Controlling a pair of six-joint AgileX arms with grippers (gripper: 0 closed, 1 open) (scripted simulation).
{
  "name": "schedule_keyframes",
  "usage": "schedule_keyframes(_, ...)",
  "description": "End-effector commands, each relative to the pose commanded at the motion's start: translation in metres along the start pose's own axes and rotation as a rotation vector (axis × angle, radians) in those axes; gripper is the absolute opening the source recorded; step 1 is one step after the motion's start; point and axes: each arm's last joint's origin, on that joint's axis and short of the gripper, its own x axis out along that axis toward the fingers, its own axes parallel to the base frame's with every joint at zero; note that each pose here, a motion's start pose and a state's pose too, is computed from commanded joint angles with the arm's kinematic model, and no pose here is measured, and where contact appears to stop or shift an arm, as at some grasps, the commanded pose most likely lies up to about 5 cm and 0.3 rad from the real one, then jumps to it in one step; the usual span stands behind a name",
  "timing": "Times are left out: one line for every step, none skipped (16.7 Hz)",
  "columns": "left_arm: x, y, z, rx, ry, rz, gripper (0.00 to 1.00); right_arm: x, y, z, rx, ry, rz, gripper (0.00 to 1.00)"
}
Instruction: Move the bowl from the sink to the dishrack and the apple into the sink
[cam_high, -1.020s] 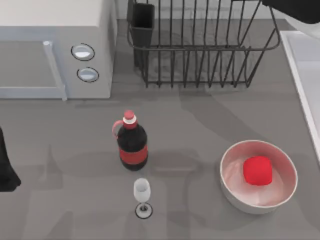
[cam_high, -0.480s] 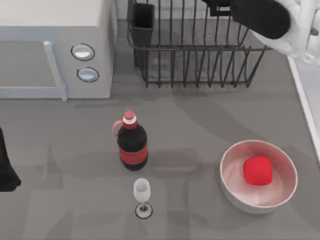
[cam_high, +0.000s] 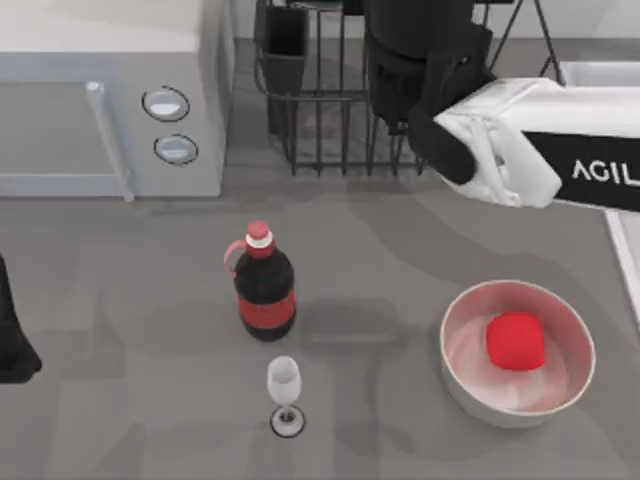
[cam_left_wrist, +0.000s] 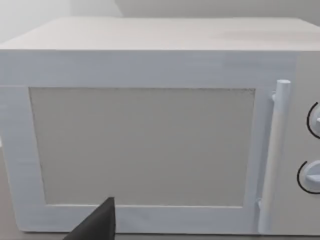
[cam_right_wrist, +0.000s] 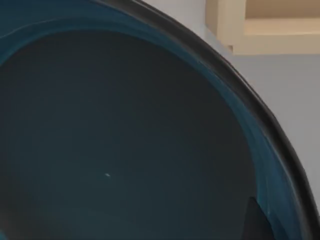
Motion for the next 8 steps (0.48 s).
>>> schedule_keyframes(0.000,0.000,0.000,0.000,0.000,0.000,1.00,0.004,-0.004,-0.013,-0.005,0.006,-0.001,0.00)
schedule_keyframes(0.000,0.000,0.000,0.000,0.000,0.000,1.00,0.006,-0.007,-0.023,-0.010,0.012,-0.002,0.00)
schedule_keyframes(0.000,0.000,0.000,0.000,0.000,0.000,1.00,0.007,-0.009,-0.029,-0.013,0.016,-0.002,0.00)
schedule_keyframes(0.000,0.000,0.000,0.000,0.000,0.000,1.00,0.008,-0.010,-0.031,-0.014,0.017,-0.002,0.00)
schedule_keyframes(0.000,0.000,0.000,0.000,0.000,0.000,1.00,0.008,-0.010,-0.031,-0.014,0.017,-0.002,0.00)
schedule_keyframes(0.000,0.000,0.000,0.000,0.000,0.000,1.00,0.008,-0.010,-0.031,-0.014,0.017,-0.002,0.00)
schedule_keyframes(0.000,0.000,0.000,0.000,0.000,0.000,1.00,0.008,-0.010,-0.031,-0.014,0.017,-0.002,0.00)
schedule_keyframes(0.000,0.000,0.000,0.000,0.000,0.000,1.00,0.008,-0.010,-0.031,-0.014,0.017,-0.002,0.08)
